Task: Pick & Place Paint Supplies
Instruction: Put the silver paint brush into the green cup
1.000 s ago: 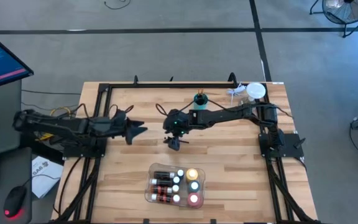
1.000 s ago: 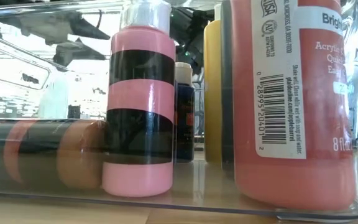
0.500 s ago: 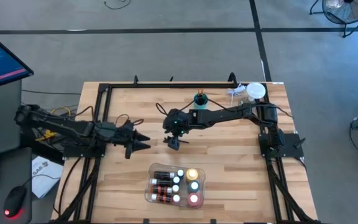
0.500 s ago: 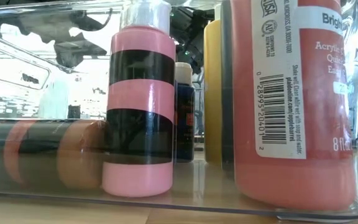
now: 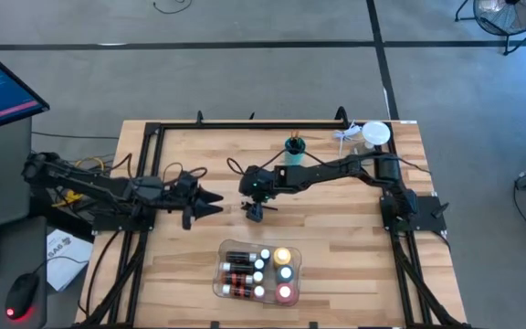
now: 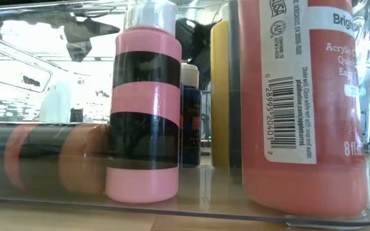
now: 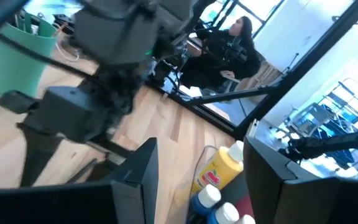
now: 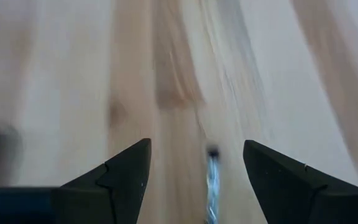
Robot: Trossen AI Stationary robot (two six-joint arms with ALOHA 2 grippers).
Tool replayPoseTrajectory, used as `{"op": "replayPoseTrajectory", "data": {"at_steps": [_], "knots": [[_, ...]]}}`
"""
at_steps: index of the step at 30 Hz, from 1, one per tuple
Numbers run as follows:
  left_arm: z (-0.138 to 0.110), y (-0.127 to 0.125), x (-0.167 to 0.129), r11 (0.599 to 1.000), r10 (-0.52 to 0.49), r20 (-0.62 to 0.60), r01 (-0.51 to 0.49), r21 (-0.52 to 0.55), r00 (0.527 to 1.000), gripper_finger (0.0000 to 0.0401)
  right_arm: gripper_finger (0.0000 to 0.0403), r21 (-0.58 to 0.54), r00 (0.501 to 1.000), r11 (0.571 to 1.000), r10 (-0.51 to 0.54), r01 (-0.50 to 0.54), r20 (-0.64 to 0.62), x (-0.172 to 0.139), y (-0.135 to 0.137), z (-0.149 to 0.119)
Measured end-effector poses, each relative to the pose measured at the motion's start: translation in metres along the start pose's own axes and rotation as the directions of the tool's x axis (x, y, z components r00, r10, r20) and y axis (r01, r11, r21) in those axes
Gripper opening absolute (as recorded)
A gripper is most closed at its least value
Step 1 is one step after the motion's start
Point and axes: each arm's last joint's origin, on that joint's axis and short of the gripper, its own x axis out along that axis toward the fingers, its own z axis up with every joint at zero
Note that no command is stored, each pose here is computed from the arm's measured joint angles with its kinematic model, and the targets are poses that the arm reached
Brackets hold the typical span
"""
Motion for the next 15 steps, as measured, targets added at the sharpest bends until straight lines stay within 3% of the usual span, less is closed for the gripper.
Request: {"op": "replayPoseTrajectory", "data": {"at_steps": [15], "knots": [[0.000, -0.001, 0.000, 1.000, -0.007, 0.005, 0.008, -0.003, 1.000, 0.0140, 0.0249, 0.007, 0.998, 1.000, -0.028, 0.029, -0.052, 0.023, -0.006, -0.016]]}}
